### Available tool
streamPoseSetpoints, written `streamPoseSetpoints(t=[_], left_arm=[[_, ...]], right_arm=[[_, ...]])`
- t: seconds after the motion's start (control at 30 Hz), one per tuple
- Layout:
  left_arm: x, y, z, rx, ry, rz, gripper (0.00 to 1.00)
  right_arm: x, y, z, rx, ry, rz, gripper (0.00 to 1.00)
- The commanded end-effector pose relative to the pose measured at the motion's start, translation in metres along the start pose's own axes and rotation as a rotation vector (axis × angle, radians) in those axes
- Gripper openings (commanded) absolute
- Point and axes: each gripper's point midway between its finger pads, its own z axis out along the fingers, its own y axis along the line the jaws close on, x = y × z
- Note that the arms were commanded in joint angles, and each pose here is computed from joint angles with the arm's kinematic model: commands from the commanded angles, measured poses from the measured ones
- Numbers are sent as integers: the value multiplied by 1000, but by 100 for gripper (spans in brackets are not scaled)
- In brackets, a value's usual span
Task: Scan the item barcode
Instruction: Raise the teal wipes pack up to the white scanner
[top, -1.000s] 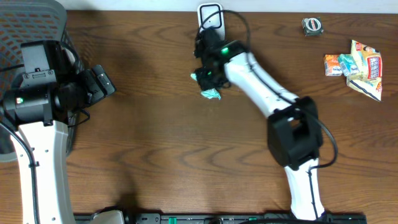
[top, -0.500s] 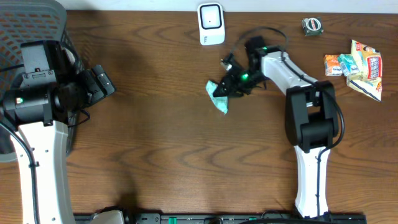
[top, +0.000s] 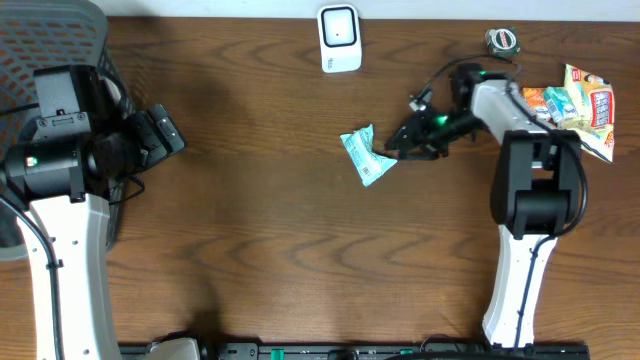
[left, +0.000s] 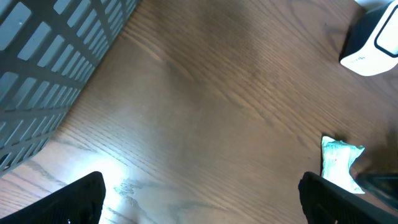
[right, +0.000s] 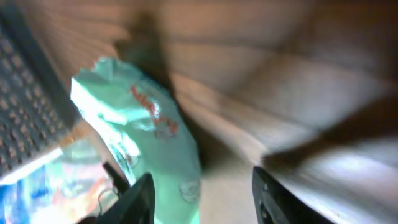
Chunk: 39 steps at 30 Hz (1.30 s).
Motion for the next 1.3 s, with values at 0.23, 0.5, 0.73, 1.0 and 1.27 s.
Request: streamPoseSetpoints(t=[0.23,0.5,0.73,1.0,1.27], left_arm=[[-5,-2,-5,10,-14,-3,98],[-5,-2,-5,10,-14,-3,98],[-5,-2,-5,10,-14,-3,98],[-5,-2,-5,9,-14,-3,98],[-5,-2,-5,10,-14,-3,97]], right_arm=[[1,49,-9,98,37,-310,73],[11,49,42,310,85,-388,68],[12,37,62,347,76,-355,20],[6,86,46,169,18,-371,1],[1,209,-64,-88,-284,-650,1]])
